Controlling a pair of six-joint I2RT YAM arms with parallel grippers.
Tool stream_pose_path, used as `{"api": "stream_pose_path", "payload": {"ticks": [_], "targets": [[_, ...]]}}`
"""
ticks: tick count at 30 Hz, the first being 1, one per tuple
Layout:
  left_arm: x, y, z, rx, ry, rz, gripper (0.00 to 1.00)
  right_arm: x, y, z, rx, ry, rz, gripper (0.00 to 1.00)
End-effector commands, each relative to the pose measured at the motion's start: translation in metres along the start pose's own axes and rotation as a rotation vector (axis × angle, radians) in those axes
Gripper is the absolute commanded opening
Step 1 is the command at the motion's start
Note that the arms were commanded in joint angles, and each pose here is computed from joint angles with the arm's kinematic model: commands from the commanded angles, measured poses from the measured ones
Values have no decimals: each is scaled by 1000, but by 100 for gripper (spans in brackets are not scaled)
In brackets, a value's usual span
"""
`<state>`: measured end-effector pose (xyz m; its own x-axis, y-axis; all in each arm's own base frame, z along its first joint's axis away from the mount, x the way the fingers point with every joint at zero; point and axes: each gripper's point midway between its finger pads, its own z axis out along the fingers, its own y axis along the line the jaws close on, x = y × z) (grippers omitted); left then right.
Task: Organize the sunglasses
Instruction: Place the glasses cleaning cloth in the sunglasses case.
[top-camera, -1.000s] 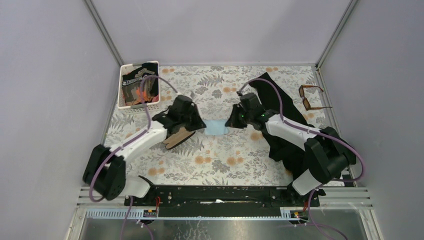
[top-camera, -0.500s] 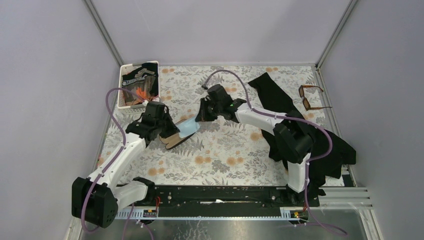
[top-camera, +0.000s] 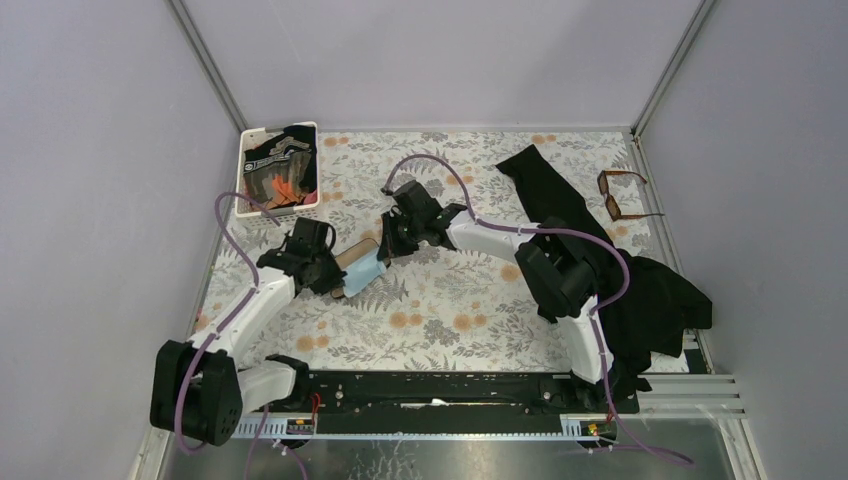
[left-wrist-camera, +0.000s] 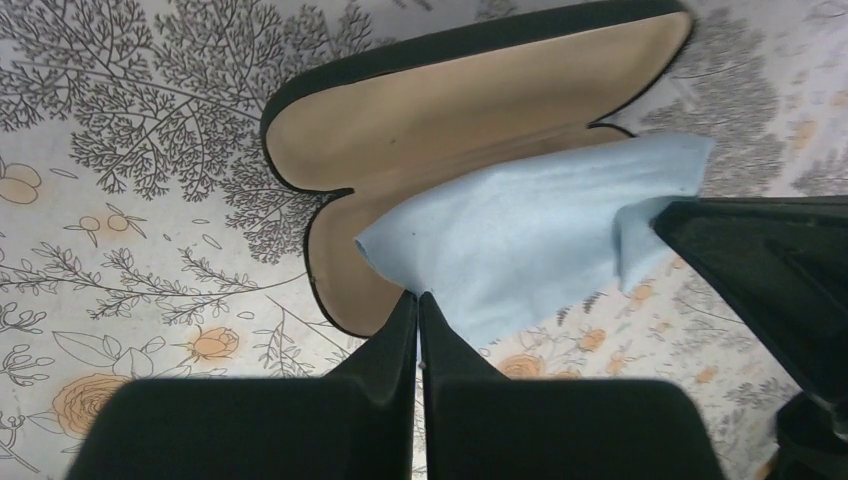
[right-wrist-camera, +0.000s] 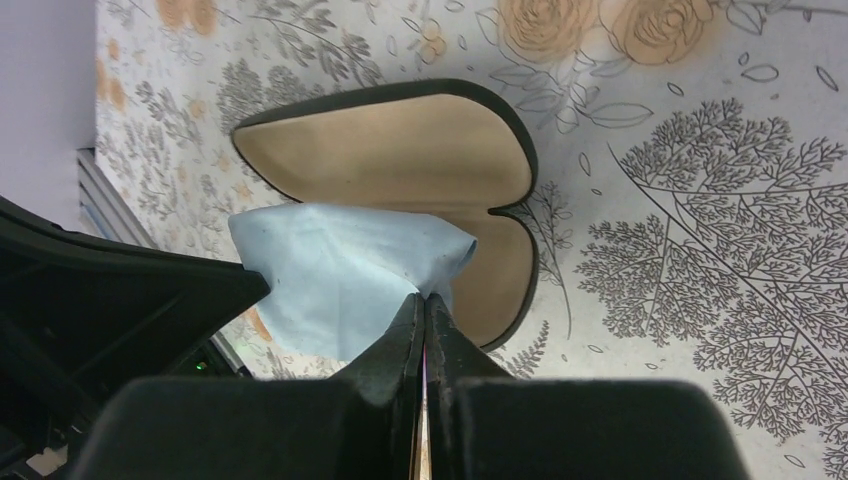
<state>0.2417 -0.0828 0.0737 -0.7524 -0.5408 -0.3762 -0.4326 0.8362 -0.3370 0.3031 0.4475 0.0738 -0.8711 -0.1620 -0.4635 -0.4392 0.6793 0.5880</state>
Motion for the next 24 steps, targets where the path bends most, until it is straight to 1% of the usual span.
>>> {"api": "stream_pose_path", "payload": {"ticks": [1,5,16,20,24], "targets": [[3,6,19,-24,15,-3,0,4,0,4,2,25,-30,0],[16,5,31,-7,80,13,0,13,-11,5,30,35,-26,0],[38,-4,45,53,167,66,0,55,-42,2,91,92,19,0],[50,-13,52,62,195,108,0,70,-54,-5,123,88,39,0],[56,-24,58,74,205,152,0,77,-67,-19,178,53,45,0]]}}
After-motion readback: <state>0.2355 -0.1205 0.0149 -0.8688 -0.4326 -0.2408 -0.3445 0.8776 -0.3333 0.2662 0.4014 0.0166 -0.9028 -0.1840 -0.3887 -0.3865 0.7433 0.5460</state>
